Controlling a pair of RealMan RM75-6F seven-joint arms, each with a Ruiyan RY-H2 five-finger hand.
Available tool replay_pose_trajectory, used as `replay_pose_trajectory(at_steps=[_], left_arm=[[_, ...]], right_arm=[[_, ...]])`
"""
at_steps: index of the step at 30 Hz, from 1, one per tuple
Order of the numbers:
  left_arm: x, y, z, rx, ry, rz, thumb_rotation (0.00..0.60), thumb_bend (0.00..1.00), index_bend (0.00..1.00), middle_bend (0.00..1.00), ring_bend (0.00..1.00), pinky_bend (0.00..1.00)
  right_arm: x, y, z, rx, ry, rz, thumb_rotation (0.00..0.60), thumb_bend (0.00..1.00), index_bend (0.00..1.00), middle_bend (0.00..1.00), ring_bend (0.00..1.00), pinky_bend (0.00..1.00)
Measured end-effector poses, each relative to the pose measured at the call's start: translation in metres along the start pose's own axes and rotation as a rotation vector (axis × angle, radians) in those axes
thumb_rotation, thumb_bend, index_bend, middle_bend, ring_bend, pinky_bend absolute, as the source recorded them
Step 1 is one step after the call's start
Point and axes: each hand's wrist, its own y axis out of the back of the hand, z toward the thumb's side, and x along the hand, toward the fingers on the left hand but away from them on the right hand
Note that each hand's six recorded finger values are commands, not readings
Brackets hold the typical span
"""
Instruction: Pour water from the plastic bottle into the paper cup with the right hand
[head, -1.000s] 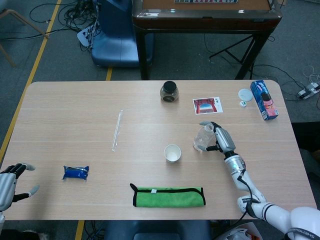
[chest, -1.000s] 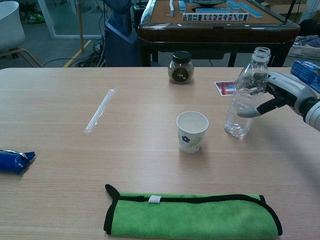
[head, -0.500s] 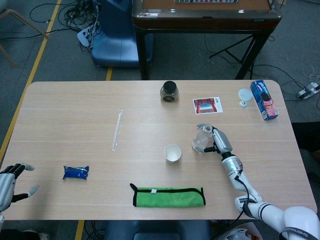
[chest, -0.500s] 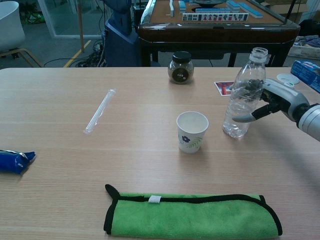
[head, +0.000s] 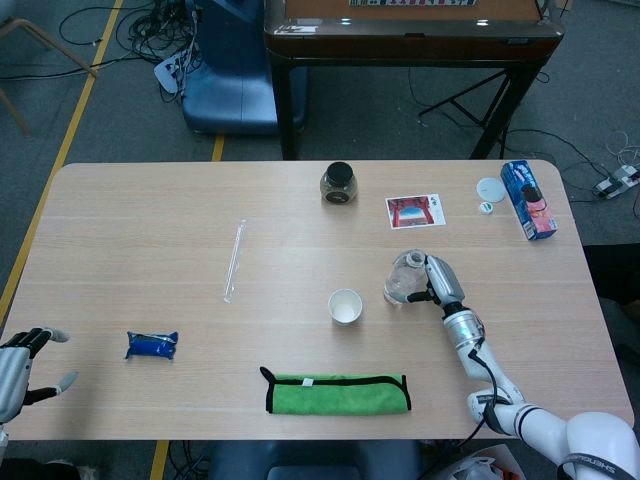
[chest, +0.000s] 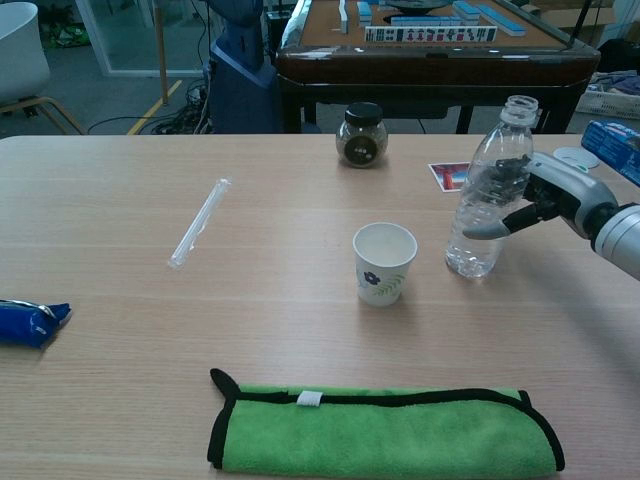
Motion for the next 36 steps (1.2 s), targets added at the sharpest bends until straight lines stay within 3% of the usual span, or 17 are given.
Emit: replay_pose_trajectory(at_steps=[10, 19, 36], left_arm=[[0.000, 0.000, 0.000, 0.003, 0.004, -0.004, 0.600, 0.13, 0.41, 0.39, 0.39, 0.59], [0.000, 0.002, 0.000, 0.001, 0.007, 0.000, 0.600, 0.13, 0.41, 0.39, 0.39, 0.59], [0.001, 0.011, 0.002, -0.016, 0.002, 0.028, 0.600, 0.13, 0.40, 0.39, 0.39, 0.59]], right_arm=[[-0.001, 0.003, 0.001, 0.011, -0.002, -0.011, 0.600, 0.20, 0.56, 0.57, 0.46, 0.42], [0.001, 0.009, 0.015, 0.091, 0.034, -0.013, 0.600, 0.20, 0.61, 0.61, 0.50, 0.44], [0.002, 0.007, 0.041, 0.447, 0.044, 0.051, 0.600, 0.22, 0.63, 0.64, 0.53, 0.49]])
